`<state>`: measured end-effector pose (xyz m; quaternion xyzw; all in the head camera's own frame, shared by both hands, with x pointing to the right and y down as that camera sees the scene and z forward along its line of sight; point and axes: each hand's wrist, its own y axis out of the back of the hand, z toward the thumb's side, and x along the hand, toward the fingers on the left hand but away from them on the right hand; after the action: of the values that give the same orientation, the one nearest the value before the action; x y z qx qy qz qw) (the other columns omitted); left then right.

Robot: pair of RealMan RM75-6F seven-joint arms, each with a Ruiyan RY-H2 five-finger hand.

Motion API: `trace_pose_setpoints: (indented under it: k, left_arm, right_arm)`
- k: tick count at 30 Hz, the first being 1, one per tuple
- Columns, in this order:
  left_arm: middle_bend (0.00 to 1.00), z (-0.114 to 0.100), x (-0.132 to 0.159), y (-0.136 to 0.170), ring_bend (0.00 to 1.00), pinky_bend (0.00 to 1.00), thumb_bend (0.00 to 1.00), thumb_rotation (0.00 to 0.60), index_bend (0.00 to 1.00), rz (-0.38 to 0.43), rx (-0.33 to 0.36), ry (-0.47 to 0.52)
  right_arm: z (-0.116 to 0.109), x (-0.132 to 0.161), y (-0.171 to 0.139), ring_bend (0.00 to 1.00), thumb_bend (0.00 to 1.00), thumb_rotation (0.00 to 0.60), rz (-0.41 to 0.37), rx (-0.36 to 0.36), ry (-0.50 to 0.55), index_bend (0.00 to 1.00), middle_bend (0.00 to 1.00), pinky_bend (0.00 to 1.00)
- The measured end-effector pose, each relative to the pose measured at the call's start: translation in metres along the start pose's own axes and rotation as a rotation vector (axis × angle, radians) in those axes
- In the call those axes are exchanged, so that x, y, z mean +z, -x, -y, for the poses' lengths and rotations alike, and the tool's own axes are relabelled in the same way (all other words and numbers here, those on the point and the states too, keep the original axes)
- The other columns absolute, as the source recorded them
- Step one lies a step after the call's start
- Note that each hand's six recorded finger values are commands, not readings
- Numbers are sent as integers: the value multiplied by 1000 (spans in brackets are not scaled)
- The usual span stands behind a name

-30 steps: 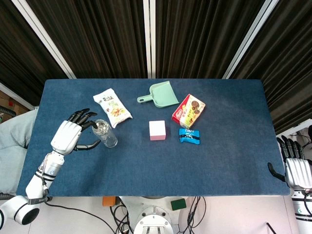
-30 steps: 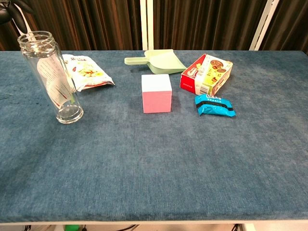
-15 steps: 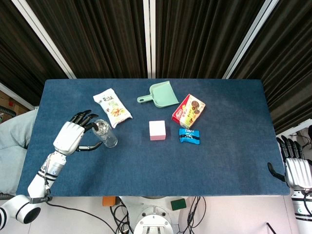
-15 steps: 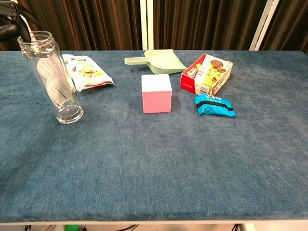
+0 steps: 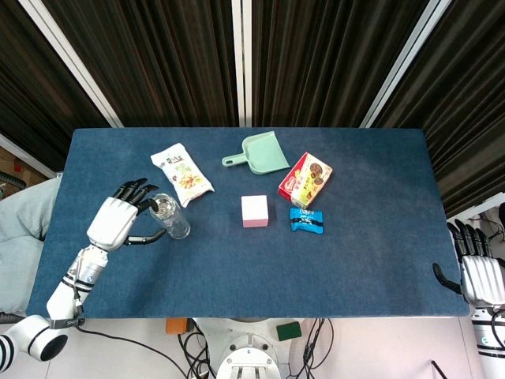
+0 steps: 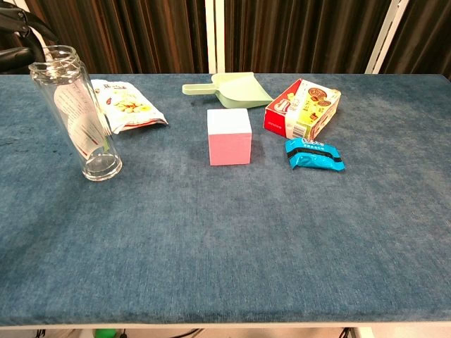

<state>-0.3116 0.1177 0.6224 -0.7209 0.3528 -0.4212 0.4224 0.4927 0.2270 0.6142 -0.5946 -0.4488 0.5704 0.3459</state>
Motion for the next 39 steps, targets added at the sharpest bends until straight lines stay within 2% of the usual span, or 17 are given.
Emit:
trace_pose_setpoints:
  k: [21, 39]
  left_arm:
    - [190, 9, -1, -1, 93, 169, 146, 86, 460, -7, -29, 2]
    - [190, 7, 0, -1, 92, 169, 145, 87, 465, -1, -18, -3]
  right_arm:
    - [0, -1, -1, 0, 327, 600, 3, 2, -2, 0, 0, 0]
    - [0, -1, -1, 0, 327, 600, 5, 2, -2, 0, 0, 0]
